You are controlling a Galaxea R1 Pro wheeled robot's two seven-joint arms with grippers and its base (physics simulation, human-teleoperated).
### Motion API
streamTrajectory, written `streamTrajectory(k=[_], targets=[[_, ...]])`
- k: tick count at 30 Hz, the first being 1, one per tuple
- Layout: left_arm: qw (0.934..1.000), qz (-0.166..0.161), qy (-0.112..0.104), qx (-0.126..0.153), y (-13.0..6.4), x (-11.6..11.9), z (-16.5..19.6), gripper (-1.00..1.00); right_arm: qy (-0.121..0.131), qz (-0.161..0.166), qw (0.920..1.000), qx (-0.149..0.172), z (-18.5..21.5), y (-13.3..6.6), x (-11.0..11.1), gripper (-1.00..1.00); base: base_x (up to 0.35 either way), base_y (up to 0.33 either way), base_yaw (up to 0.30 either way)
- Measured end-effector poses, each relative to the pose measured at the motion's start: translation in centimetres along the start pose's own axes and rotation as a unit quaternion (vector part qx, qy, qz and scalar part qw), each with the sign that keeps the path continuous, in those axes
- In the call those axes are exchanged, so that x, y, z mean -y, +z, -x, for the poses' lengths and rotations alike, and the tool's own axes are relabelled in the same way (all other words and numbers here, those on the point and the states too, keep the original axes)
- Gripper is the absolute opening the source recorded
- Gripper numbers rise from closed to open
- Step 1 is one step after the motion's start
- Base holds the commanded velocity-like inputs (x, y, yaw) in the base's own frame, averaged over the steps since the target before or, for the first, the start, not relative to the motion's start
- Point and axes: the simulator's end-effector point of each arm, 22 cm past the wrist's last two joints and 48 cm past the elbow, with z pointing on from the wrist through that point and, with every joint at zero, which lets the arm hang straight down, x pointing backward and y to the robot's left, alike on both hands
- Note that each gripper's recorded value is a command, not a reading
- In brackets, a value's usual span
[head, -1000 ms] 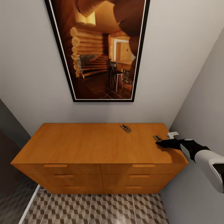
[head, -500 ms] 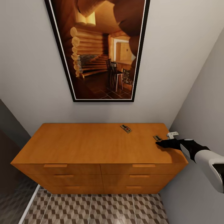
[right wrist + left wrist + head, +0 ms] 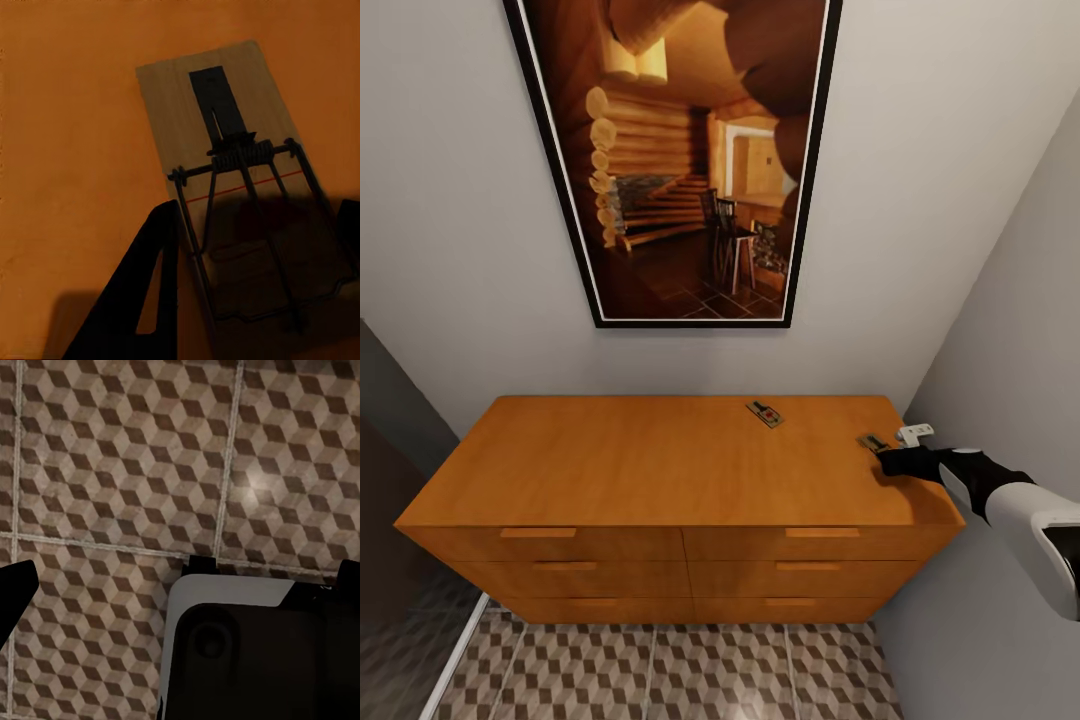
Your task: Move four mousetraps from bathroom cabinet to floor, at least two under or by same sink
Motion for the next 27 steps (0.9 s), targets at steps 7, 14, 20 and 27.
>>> streamTrajectory(k=[7,14,20,27], targets=[[1.0000,0.000,0.000,0.000,0.00,0.00,0.02,1.00,0.001,0.000,1.0000,0.001,0.02,0.01,0.00,-1.00,0.000,0.000,0.000],[1.0000,0.000,0.000,0.000,0.00,0.00,-0.02,1.00,0.001,0.001,1.0000,0.001,0.05,0.03,-0.05,-1.00,0.000,0.000,0.000],[1.0000,0.000,0.000,0.000,0.01,0.00,-0.01,1.00,0.002,0.001,1.0000,0.002,0.07,0.03,-0.06,-1.00,0.000,0.000,0.000],[1.0000,0.000,0.000,0.000,0.01,0.00,-0.02,1.00,0.006,-0.001,1.0000,0.002,0.08,0.01,0.08,-1.00,0.000,0.000,0.000]])
